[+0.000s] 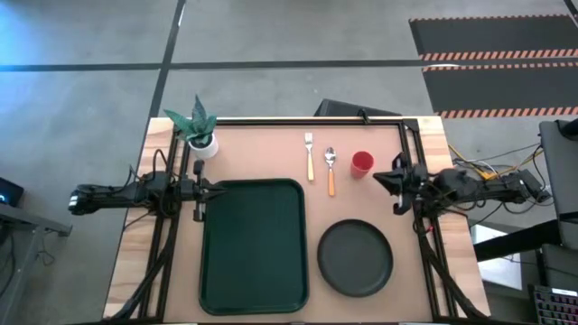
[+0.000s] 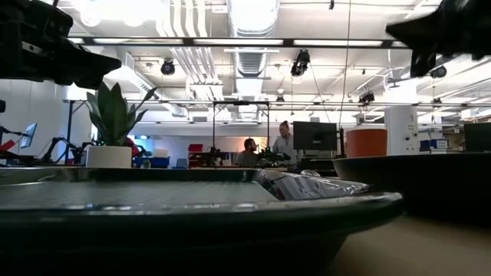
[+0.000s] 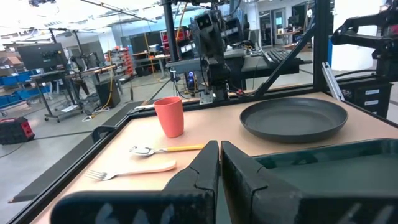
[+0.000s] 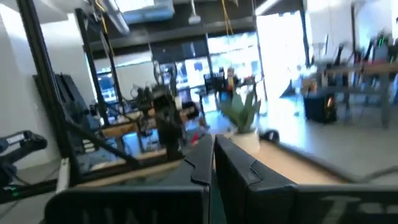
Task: Pick and place plate/cup/fork/spoon on tray
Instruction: Adjust the black serving tray
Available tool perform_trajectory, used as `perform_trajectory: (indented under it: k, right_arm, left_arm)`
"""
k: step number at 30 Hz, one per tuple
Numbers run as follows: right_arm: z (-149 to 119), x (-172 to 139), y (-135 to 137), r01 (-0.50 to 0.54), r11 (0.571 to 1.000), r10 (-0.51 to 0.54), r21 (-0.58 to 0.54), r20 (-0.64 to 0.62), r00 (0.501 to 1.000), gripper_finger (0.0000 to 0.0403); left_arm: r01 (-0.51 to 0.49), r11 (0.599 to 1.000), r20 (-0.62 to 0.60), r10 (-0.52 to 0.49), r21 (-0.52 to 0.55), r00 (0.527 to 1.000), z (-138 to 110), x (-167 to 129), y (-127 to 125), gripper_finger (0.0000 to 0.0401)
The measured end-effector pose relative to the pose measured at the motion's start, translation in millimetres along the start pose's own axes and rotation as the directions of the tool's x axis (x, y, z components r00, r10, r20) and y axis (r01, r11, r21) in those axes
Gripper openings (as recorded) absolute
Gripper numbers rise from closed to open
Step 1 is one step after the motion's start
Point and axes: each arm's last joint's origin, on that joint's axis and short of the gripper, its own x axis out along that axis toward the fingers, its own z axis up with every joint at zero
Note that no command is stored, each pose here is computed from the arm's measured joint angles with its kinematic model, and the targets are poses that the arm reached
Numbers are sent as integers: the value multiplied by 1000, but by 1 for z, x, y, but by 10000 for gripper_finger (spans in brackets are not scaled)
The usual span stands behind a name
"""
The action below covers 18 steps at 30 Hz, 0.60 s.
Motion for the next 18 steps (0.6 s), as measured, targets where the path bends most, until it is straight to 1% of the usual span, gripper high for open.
perform_trajectory:
  k: [1,3,6,9,14,18]
  right_arm:
    - [7,0,1,-1,999,1,-35,15,1000,9]
    - [24,-1,2,8,998,-5,-68,50,999,9]
    - [51,-3,2,77,996,-71,-55,102,992,9]
    - [76,-4,3,86,995,-79,-42,139,987,9]
    - [114,2,9,61,998,-63,19,182,981,9]
    - [138,16,16,-17,995,-1,100,179,984,9]
  left_arm:
    - [1,1000,1,-1,0,1000,0,0,0,0]
    - [1,1000,1,-1,0,1000,0,0,0,0]
    - [2,1000,0,-2,0,1000,0,0,0,0]
    - [2,1000,1,-2,0,1000,0,0,0,0]
    - [2,1000,0,-2,0,1000,0,0,0,0]
    - [1,1000,0,-1,0,1000,0,0,0,0]
